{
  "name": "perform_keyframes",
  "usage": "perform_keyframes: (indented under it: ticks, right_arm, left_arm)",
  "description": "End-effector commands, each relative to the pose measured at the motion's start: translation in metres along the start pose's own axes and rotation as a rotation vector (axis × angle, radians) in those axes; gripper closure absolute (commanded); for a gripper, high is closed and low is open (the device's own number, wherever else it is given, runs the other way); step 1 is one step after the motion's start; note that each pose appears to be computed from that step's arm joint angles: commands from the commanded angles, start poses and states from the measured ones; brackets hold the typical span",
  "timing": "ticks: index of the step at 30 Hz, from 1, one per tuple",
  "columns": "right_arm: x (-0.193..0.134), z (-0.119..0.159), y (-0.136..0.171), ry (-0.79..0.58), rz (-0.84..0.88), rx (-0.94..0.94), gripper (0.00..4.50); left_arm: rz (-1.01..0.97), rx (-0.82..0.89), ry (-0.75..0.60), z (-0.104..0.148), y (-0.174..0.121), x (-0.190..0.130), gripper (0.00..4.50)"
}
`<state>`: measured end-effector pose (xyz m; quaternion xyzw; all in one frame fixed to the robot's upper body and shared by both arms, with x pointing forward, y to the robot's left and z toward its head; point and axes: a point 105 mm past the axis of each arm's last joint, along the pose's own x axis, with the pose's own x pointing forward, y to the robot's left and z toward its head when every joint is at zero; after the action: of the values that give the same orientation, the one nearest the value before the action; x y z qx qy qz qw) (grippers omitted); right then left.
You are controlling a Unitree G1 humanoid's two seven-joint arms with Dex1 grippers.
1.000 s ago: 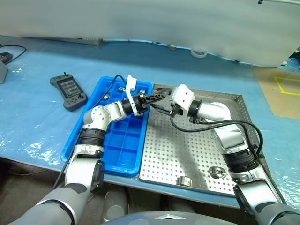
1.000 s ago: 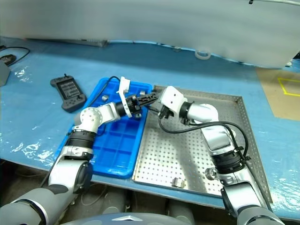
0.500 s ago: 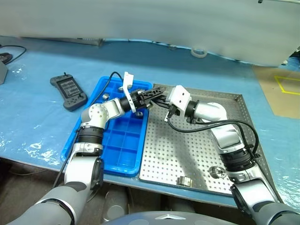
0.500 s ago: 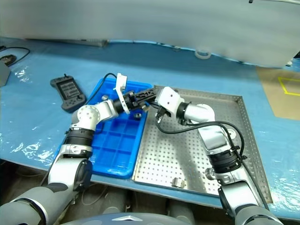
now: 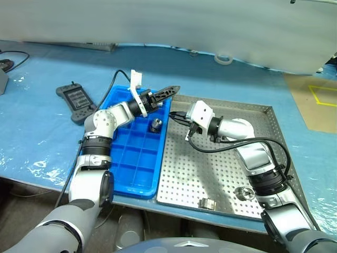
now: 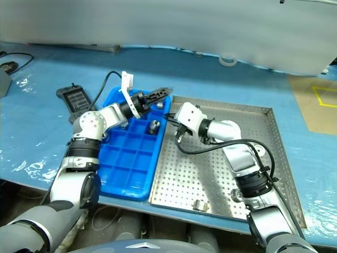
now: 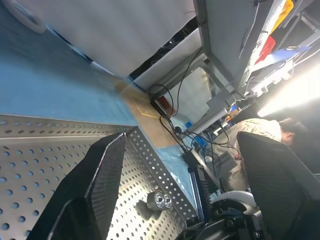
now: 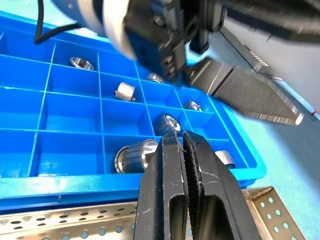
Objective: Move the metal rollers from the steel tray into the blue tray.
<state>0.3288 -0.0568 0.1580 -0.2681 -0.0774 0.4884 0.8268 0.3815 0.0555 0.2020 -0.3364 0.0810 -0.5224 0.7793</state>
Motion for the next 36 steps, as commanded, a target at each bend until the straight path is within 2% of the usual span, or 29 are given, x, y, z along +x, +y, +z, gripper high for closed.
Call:
perform_keyframes:
  ticks: [1, 2, 7, 11, 17, 19, 22, 24, 26, 28, 30, 36]
  right_arm:
    - [-0.003, 0.009, -0.002, -0.028, -0.019, -0.027, 4.4]
    - [-0.003, 0.009, -0.002, -0.027, -0.021, -0.027, 4.4]
    - [-0.003, 0.006, 0.0, -0.023, -0.028, -0.017, 4.4]
    - [-0.003, 0.006, 0.001, -0.024, -0.031, -0.013, 4.4]
    - [-0.004, 0.004, 0.001, -0.017, -0.038, -0.014, 4.4]
    - [-0.005, 0.003, 0.001, -0.013, -0.04, -0.013, 4.4]
    - [-0.007, 0.002, 0.001, -0.007, -0.048, -0.01, 4.4]
    - [-0.008, 0.001, 0.002, -0.004, -0.052, -0.007, 4.42]
    - [-0.009, -0.001, 0.002, 0.001, -0.059, -0.003, 4.42]
    - [-0.01, -0.001, 0.002, 0.003, -0.066, 0.001, 4.42]
    - [-0.01, -0.002, 0.003, 0.006, -0.068, 0.003, 4.42]
    - [-0.015, -0.005, 0.005, 0.021, -0.078, 0.01, 4.42]
  left_arm:
    - [-0.038, 0.148, -0.013, 0.024, -0.015, -0.005, 0.77]
    - [-0.037, 0.173, -0.004, 0.025, -0.016, -0.007, 0.77]
    - [0.058, 0.613, 0.217, 0.014, 0.001, -0.025, 0.77]
    - [-0.065, 0.842, 0.326, -0.006, -0.008, -0.031, 0.77]
    - [-0.134, 1.015, 0.421, -0.015, -0.001, -0.042, 0.77]
    - [-0.103, 1.074, 0.48, -0.01, 0.01, -0.049, 0.77]
    - [-0.062, 1.114, 0.495, -0.001, 0.02, -0.054, 0.77]
    - [-0.043, 1.148, 0.524, -0.003, 0.028, -0.057, 0.39]
    - [-0.038, 1.212, 0.594, -0.015, 0.039, -0.063, 0.02]
    - [-0.05, 1.261, 0.647, -0.026, 0.045, -0.065, 0.02]
    - [-0.091, 1.241, 0.661, -0.034, 0.043, -0.065, 0.02]
    - [-0.083, 1.254, 0.686, -0.04, 0.05, -0.065, 0.02]
